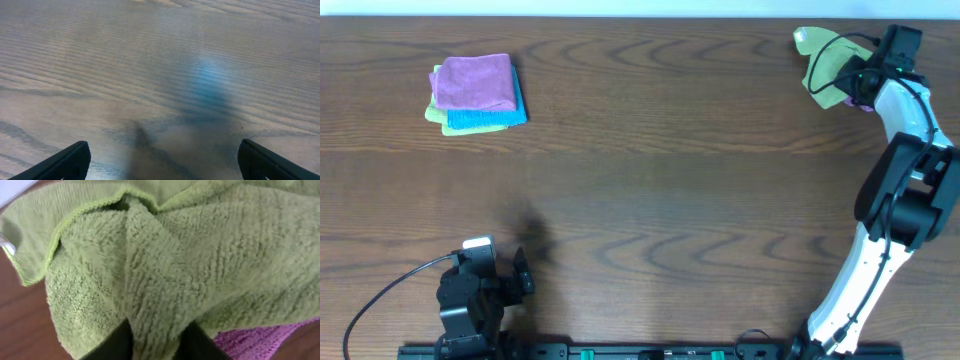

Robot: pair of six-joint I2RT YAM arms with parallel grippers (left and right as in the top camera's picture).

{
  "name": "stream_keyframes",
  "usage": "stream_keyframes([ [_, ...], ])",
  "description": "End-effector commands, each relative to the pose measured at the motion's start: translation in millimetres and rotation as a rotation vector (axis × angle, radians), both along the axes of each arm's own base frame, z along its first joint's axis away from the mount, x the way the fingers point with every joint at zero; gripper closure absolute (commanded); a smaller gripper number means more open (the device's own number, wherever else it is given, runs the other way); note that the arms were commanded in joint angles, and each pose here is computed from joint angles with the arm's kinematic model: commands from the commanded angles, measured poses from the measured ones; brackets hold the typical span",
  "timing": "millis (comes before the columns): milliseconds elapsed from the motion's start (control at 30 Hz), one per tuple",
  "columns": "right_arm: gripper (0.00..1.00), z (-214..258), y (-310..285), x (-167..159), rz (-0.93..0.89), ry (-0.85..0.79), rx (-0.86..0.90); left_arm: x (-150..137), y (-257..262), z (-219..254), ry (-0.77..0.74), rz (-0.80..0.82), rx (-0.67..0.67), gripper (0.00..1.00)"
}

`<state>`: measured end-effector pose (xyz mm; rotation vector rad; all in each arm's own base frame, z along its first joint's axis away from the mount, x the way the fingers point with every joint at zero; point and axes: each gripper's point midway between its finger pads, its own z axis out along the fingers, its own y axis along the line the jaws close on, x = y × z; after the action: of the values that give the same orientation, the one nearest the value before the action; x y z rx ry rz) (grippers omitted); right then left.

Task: Fold the cloth
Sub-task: 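Grasp the green cloth with the right gripper and lift it, then carry the green cloth left to table center and lower it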

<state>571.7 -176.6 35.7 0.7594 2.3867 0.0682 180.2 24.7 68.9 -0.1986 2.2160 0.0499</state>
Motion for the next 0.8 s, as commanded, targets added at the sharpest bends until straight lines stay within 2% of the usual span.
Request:
stream_keyframes([
  [0,0.91,0.6,5.7,3.3,0.011,0.003,0.005,-2.8,1.4,-10.5,0.028,0.008,0.005,0.05],
  [33,0.99,0.0,6.5,0.9,0.011,0.014,0.009,-2.8,1.4,-10.5,0.028,0.008,0.005,0.05],
  [167,0.99,11.4,9.5,-5.0,0.024,0.035,0.015,-2.8,1.4,-10.5,0.028,0.008,0.005,0.04],
  [300,0.99,68.4,20.0,-7.2,0.086,-0.024,-0.008,-2.8,1.4,-10.5,0.028,0.008,0.005,0.05],
  [600,0.99,172.1,85.4,-65.5,0.237,0.005,-0.046,-2.8,1.4,-10.5,0.028,0.008,0.005,0.05],
  [767,0.99,210.4,121.6,-83.7,0.322,-0.028,-0.081,-2.8,1.4,-10.5,0.028,0.008,0.005,0.05],
])
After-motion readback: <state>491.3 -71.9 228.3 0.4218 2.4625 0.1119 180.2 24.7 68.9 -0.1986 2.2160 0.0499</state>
